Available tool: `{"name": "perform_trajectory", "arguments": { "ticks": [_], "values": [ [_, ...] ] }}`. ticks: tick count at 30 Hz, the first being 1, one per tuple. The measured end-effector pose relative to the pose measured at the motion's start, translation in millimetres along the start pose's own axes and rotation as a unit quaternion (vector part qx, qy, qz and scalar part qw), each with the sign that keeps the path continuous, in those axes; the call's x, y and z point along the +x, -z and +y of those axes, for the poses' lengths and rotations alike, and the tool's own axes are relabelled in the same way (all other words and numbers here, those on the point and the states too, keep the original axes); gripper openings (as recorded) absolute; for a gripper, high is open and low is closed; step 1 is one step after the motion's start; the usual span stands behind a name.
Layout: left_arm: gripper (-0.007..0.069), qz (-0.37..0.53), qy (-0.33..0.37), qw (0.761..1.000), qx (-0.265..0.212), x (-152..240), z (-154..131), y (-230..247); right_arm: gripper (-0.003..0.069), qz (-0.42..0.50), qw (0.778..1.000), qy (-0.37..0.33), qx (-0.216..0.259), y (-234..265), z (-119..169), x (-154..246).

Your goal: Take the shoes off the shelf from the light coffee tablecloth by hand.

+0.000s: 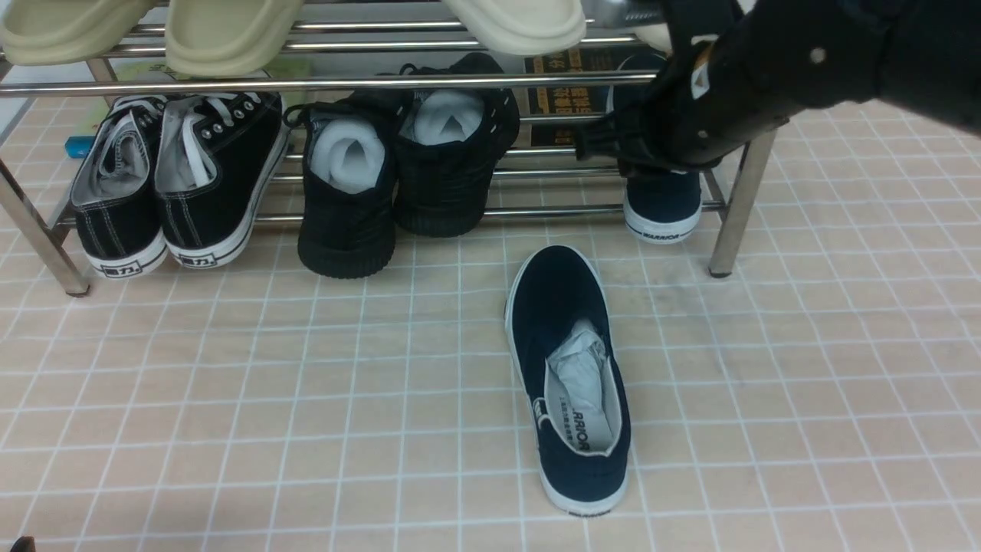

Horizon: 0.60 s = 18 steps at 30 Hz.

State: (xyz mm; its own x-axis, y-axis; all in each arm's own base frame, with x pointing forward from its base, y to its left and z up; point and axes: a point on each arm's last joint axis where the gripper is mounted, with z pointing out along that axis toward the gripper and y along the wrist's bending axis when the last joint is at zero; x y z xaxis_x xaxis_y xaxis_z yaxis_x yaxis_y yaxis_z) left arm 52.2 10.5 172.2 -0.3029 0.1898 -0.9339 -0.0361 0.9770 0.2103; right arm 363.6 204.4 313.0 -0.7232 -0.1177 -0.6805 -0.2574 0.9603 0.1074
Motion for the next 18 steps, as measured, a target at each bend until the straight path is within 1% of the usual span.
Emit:
{"name": "perform_trajectory", "arguments": {
  "ticks": [4, 8, 12, 18],
  "values": [
    [0.0239, 0.0, 0.0, 1.0, 0.0, 0.0, 0.0, 0.0, 0.0335, -0.018, 0.999, 0.031, 0.015, -24.1, -1.4, 0.8],
    [0.0239, 0.0, 0.0, 1.0, 0.0, 0.0, 0.0, 0.0, 0.0407, -0.033, 0.999, 0.031, 0.031, -34.8, -3.5, 0.5],
    [0.0239, 0.0, 0.0, 1.0, 0.0, 0.0, 0.0, 0.0, 0.0427, -0.059, 0.997, 0.032, 0.045, -36.1, -5.8, -4.0],
    [0.0239, 0.0, 0.0, 1.0, 0.0, 0.0, 0.0, 0.0, 0.043, -0.08, 0.994, 0.014, 0.069, -45.0, -9.9, -5.4]
  ]
}}
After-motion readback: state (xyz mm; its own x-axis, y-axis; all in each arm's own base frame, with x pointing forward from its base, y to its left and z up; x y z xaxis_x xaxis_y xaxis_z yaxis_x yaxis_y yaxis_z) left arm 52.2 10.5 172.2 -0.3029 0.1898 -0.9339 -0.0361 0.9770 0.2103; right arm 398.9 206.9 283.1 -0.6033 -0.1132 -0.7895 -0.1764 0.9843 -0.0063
